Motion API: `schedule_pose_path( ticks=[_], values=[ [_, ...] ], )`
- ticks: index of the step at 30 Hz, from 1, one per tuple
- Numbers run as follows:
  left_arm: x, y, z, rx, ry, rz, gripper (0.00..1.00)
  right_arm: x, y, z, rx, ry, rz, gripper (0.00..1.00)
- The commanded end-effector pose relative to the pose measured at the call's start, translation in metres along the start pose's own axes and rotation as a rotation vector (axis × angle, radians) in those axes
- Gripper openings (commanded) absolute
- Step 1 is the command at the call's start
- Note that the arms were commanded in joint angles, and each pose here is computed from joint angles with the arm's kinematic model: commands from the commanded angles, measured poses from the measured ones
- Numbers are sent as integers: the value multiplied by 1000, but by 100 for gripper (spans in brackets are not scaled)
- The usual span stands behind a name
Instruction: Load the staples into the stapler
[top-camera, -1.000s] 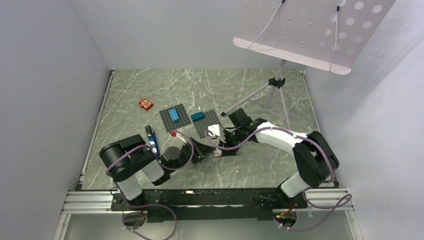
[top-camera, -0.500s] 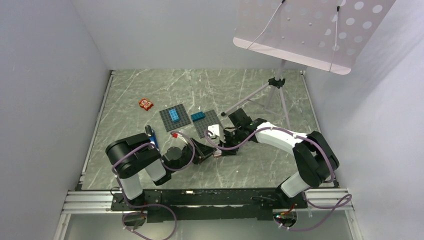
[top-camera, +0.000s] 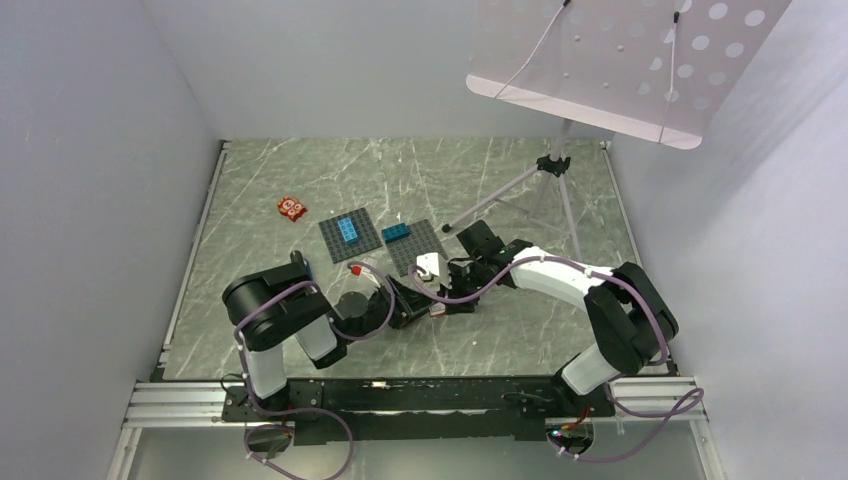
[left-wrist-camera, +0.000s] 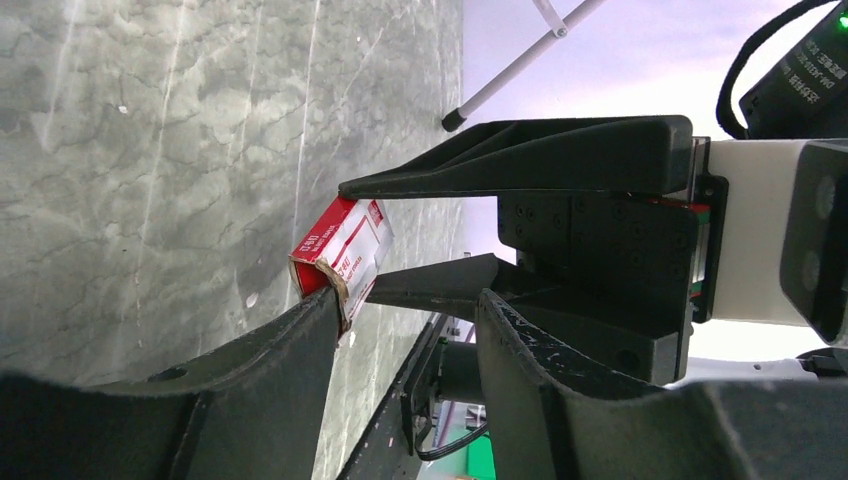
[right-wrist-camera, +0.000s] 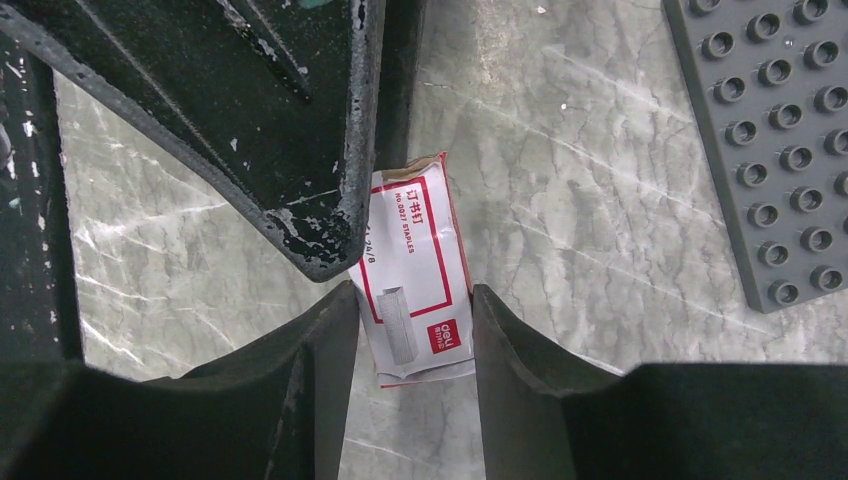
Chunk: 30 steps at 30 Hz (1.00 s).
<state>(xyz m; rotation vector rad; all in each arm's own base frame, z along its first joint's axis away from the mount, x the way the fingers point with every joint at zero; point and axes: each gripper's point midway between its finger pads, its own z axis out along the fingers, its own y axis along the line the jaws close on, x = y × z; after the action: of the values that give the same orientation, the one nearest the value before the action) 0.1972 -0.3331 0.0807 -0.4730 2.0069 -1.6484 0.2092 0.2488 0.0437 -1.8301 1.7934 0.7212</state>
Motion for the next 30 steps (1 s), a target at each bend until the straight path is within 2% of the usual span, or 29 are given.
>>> schedule_pose_path(
  ticks=[1, 10, 24, 30],
  values=[
    [4, -26, 4, 106, 21, -17, 58, -17, -7, 2, 33, -60, -77, 46],
    [7, -22, 11, 95, 37, -13, 59, -12, -5, 11, 41, -11, -113, 46],
    [11, -37, 14, 172, 64, -23, 60, -23, -3, 13, 30, -37, -98, 46],
    [14, -30, 15, 149, 77, -39, 60, -11, -4, 17, 11, 25, -68, 47]
  ],
)
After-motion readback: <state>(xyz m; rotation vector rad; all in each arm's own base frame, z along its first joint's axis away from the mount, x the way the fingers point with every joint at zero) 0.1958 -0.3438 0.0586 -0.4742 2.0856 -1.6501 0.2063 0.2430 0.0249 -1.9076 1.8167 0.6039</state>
